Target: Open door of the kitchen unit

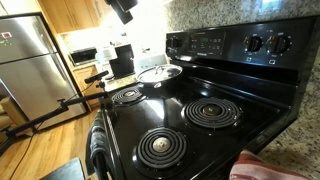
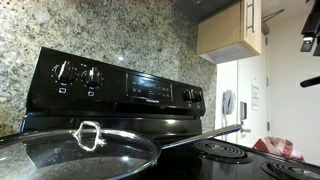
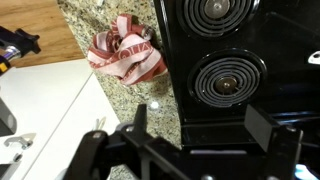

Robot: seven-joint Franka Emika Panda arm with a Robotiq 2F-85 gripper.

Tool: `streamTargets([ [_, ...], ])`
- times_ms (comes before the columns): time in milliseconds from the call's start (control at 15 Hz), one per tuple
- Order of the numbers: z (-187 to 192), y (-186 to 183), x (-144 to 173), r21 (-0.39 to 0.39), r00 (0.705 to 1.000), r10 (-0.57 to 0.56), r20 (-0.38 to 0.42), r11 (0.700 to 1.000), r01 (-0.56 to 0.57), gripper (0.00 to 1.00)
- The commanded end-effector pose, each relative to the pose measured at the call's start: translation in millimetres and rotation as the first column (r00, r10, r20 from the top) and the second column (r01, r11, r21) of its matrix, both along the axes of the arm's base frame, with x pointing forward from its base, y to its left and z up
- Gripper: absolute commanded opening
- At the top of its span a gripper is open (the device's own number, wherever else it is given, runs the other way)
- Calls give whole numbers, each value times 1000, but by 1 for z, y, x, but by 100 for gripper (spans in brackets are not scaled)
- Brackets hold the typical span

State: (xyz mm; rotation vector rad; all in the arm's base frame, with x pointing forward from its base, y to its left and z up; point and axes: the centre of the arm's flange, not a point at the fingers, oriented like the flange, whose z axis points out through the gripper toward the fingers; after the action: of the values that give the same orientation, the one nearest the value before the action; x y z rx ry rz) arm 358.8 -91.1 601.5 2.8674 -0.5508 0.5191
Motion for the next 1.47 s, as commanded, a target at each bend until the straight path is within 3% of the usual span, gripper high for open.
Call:
streamTargets([
  [0, 3, -12, -16, -88, 988, -123, 90, 988, 131, 100],
  [200, 20, -24, -25, -117, 957, -166, 237, 973, 197, 100],
  [400, 37, -26, -24, -143, 912, -93, 399, 976, 162, 100],
  [600, 57, -27, -19, -162, 830, -55, 556, 971, 173, 100],
  [800, 80, -39, -18, -165, 731, -78, 678, 953, 254, 100],
  [933, 93, -50, -18, -160, 673, -109, 731, 932, 325, 100],
  [1067, 102, -61, -16, -164, 637, -131, 760, 909, 382, 100],
  [1267, 111, -71, -9, -175, 598, -157, 786, 871, 459, 100],
  [1333, 114, -73, -6, -190, 596, -153, 788, 861, 472, 100],
  [1400, 105, -70, -23, -186, 627, -149, 764, 881, 436, 100],
])
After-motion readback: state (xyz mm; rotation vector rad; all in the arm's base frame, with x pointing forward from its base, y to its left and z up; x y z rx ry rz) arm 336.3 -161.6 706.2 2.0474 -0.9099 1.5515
